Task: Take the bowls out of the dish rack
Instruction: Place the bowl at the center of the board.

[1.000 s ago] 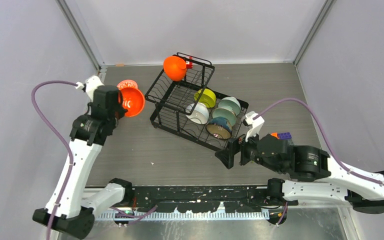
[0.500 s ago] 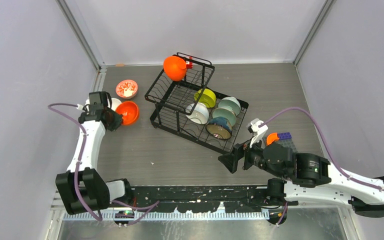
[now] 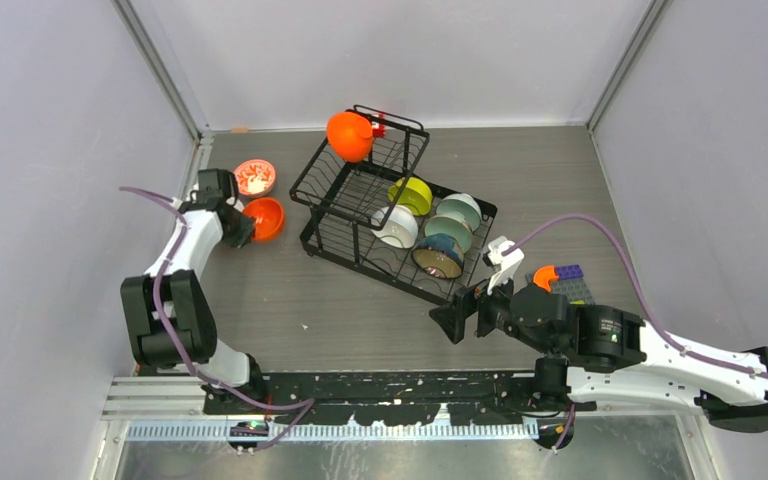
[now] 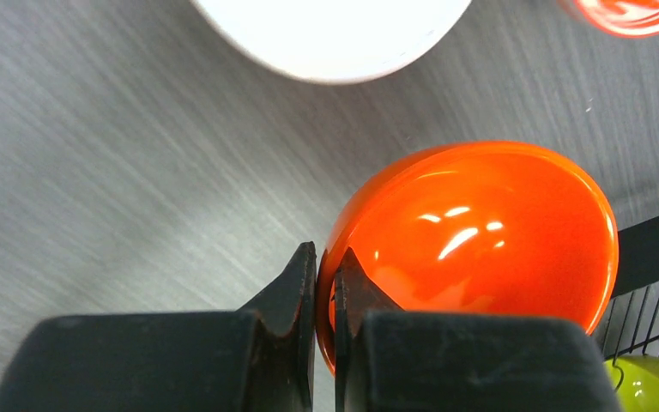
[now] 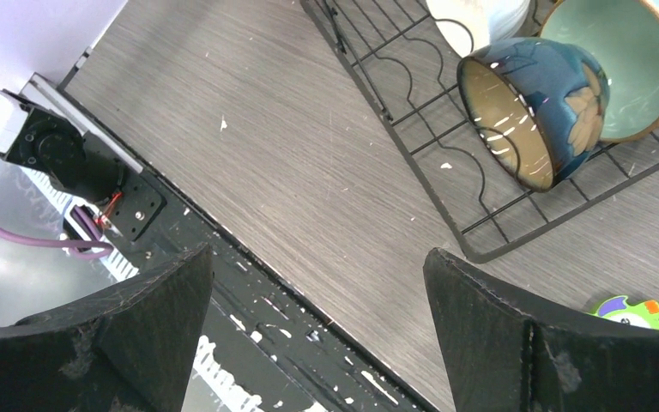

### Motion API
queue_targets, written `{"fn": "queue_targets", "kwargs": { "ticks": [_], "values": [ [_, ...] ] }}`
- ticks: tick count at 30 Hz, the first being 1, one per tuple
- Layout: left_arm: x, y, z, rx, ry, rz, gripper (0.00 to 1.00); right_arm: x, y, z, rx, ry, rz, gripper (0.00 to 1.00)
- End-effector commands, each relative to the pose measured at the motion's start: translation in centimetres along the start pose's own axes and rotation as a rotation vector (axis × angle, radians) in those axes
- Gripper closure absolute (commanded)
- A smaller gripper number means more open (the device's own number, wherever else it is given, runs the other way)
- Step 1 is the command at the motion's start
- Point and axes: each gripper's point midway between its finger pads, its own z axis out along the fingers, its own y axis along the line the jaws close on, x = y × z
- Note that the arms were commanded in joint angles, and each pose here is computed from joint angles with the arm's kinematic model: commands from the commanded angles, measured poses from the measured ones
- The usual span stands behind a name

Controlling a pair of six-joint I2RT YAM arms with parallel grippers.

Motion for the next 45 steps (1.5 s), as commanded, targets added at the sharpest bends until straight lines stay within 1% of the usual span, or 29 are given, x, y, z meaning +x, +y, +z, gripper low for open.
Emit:
{"fn": "queue_targets", "kwargs": {
  "ticks": [1, 5, 11, 15, 18, 21, 27, 30, 32, 35, 36, 41, 45],
  "values": [
    [-3.2, -4.1, -0.3, 0.072, -0.121, 0.011, 1.00, -2.1, -0.3, 0.0, 0.029, -0.091, -0.006, 0.05],
    [-3.6, -4.9, 0.5, 0.035, -0.161, 0.054, 1.00, -2.7, -0.7, -0.3, 0.045, -0.116, -0.015, 0.04],
    [-3.6, -5.5, 1.6, 0.002, -0.178, 0.106, 1.00, -3.0, -1.3, -0.3, 0.073, -0.134, -0.035, 0.05],
    [-3.2, -5.0, 1.6, -0.037, -0.189, 0.127, 1.00, -3.0, -1.4, 0.0, 0.084, -0.136, -0.052, 0.05],
    [-2.5, -3.6, 0.5, -0.047, -0.192, 0.107, 1.00, -3.2, -1.5, 0.0, 0.093, -0.139, -0.064, 0.05],
    [-1.8, -1.3, -1.2, -0.069, -0.205, 0.093, 1.00, -3.3, -1.5, 0.0, 0.092, -0.145, -0.063, 0.05],
    [0.4, 5.0, -4.6, -0.151, -0.222, 0.104, 1.00, -3.3, -1.3, 0.0, 0.066, -0.167, -0.047, 0.04],
    [0.4, 7.5, -5.9, -0.167, -0.249, 0.086, 1.00, -3.2, -0.9, 0.3, 0.053, -0.161, -0.057, 0.04],
    [0.3, 9.1, -5.5, -0.185, -0.231, 0.045, 1.00, -2.9, -0.6, 0.8, 0.045, -0.152, -0.058, 0.04],
    [0.9, 11.9, -4.3, -0.227, -0.136, -0.046, 1.00, -2.4, 0.3, 1.6, 0.019, -0.130, -0.055, 0.04],
    [0.9, 12.7, -4.1, -0.238, -0.122, -0.069, 1.00, -2.4, 0.5, 1.8, 0.015, -0.124, -0.056, 0.04],
    [0.2, 14.8, -4.1, -0.247, -0.172, -0.146, 1.00, -2.0, 1.0, 2.3, 0.001, -0.118, -0.042, 0.04],
    [-0.2, 15.3, -3.2, -0.259, -0.165, -0.223, 1.00, -1.8, 1.0, 2.4, -0.002, -0.110, -0.039, 0.04]
  ]
}}
